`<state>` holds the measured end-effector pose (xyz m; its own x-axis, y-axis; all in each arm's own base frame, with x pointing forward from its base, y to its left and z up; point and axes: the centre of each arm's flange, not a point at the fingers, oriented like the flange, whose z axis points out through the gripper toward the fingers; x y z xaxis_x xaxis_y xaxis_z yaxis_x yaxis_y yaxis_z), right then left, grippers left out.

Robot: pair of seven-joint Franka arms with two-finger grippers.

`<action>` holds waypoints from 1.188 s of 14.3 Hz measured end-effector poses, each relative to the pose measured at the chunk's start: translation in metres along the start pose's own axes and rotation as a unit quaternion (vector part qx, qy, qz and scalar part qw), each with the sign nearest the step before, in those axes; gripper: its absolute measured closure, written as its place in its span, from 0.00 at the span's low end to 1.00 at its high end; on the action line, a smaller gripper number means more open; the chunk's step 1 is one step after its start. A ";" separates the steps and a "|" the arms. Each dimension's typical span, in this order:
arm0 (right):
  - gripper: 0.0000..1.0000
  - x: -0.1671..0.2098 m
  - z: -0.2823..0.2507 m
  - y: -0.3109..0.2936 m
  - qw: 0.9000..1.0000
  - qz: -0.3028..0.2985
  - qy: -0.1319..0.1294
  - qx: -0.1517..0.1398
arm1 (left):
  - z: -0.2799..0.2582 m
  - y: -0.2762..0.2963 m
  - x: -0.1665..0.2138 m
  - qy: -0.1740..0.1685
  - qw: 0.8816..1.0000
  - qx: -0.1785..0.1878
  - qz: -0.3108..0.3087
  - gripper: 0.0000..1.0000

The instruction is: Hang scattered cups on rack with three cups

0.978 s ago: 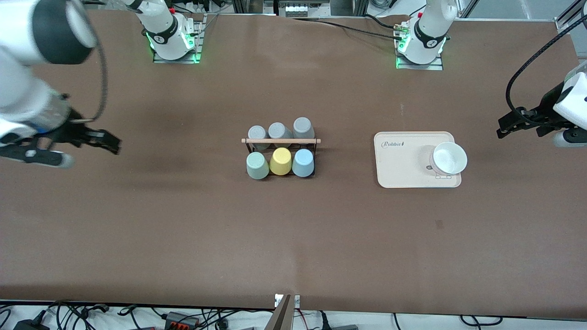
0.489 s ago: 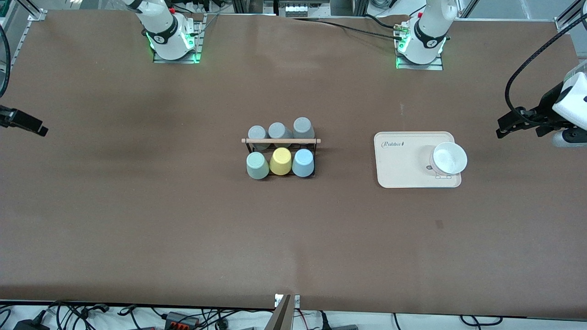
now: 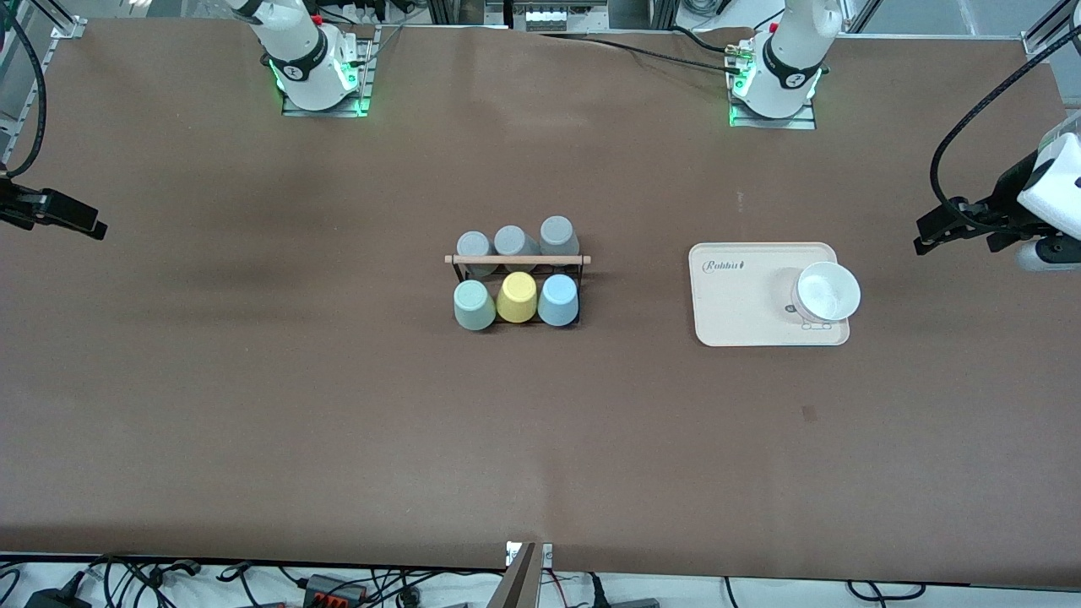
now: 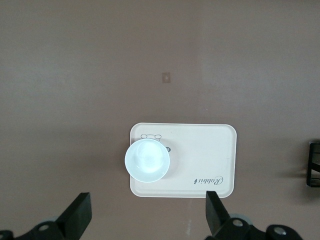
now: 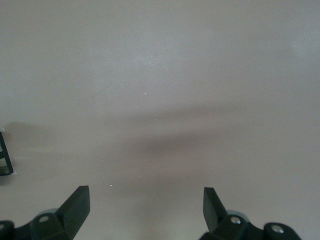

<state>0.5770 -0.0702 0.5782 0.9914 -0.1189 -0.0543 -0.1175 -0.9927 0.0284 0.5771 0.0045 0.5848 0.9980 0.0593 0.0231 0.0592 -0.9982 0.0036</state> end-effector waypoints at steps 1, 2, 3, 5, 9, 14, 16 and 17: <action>0.00 0.000 0.000 -0.002 1.000 -0.003 0.000 0.000 | 0.000 0.000 0.000 0.000 1.000 0.000 0.000 0.00; 0.00 0.000 0.000 -0.004 1.000 -0.005 0.000 0.000 | 0.000 0.000 0.000 0.000 1.000 0.000 0.000 0.00; 0.00 0.000 0.000 -0.005 1.000 -0.007 0.000 0.000 | 0.000 0.000 0.000 0.000 1.000 0.000 0.000 0.00; 0.00 0.000 0.000 -0.009 1.000 -0.010 0.001 0.000 | 0.000 0.000 0.000 0.000 1.000 0.000 0.000 0.00; 0.00 0.000 -0.001 -0.015 1.000 -0.013 0.001 -0.001 | 0.000 -0.001 0.000 0.000 1.000 0.000 -0.001 0.00; 0.00 -0.001 -0.002 -0.035 1.000 -0.030 0.002 -0.001 | 0.000 -0.001 0.000 0.000 1.000 0.000 -0.001 0.00; 0.00 -0.001 -0.003 -0.036 1.000 -0.031 0.003 -0.001 | 0.000 -0.001 0.000 0.000 1.000 0.000 -0.001 0.00; 0.00 -0.001 -0.004 -0.035 1.000 -0.030 0.004 -0.001 | 0.000 -0.001 0.000 0.000 1.000 0.000 -0.001 0.00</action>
<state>0.5801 -0.0347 0.5814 0.9972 -0.0580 -0.0474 -0.0567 -0.9980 0.0280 0.5771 0.0055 0.5848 0.9979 0.0611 0.0231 0.0611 -0.9981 0.0035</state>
